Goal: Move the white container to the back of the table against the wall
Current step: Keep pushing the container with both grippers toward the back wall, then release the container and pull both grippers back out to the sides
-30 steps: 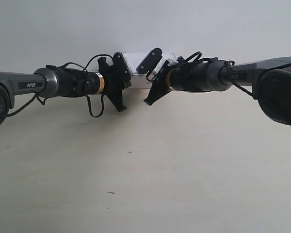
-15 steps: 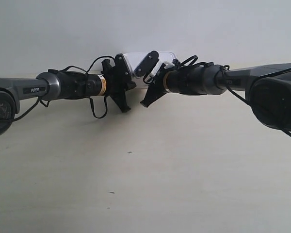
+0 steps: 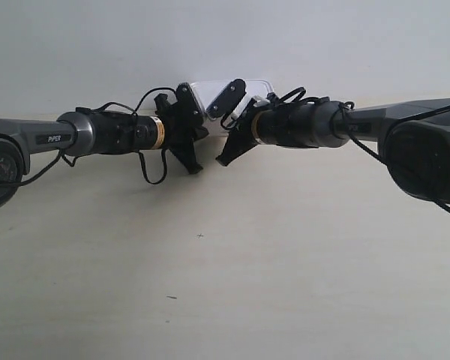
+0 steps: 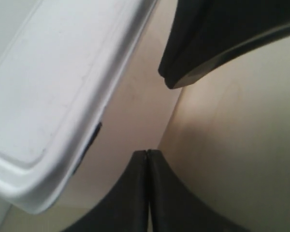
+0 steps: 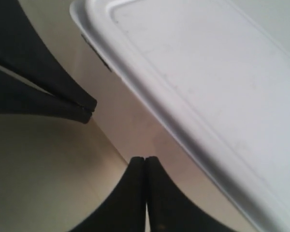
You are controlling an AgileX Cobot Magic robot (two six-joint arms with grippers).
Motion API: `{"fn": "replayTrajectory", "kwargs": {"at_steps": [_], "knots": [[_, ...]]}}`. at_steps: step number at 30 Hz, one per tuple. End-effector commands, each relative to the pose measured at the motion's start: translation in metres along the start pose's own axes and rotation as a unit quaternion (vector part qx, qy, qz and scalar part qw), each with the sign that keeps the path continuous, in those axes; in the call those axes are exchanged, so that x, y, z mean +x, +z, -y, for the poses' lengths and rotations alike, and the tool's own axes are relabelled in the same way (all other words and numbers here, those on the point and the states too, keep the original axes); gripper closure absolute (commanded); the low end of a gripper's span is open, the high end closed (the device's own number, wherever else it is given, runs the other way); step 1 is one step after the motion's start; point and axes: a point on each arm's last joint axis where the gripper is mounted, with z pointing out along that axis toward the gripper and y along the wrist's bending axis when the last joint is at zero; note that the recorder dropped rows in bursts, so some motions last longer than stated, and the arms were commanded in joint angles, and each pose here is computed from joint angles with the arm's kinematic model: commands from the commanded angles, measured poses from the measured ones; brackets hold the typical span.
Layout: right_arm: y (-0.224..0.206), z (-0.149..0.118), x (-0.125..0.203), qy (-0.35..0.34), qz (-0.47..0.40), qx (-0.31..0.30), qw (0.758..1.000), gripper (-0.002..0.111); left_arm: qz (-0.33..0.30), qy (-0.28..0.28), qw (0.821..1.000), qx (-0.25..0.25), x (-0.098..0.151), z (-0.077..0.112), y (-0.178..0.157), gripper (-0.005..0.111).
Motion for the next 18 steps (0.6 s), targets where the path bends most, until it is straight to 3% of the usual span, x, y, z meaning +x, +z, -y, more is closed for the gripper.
{"fn": "replayTrajectory", "kwargs": {"at_steps": [1, 11, 18], "knots": [[-0.001, 0.014, 0.002, -0.011, -0.025, 0.037, 0.999, 0.108, -0.016, -0.032, 0.999, -0.039, -0.013, -0.016, -0.012, 0.107], [-0.016, 0.011, -0.007, -0.008, -0.004, 0.009, 1.000, 0.108, -0.030, -0.043, 0.998, -0.031, -0.013, -0.014, -0.026, 0.107], [-0.033, 0.010, -0.009, 0.006, -0.013, 0.001, 1.000, 0.108, -0.060, -0.089, 0.993, -0.043, -0.015, -0.015, -0.044, 0.107]]}}
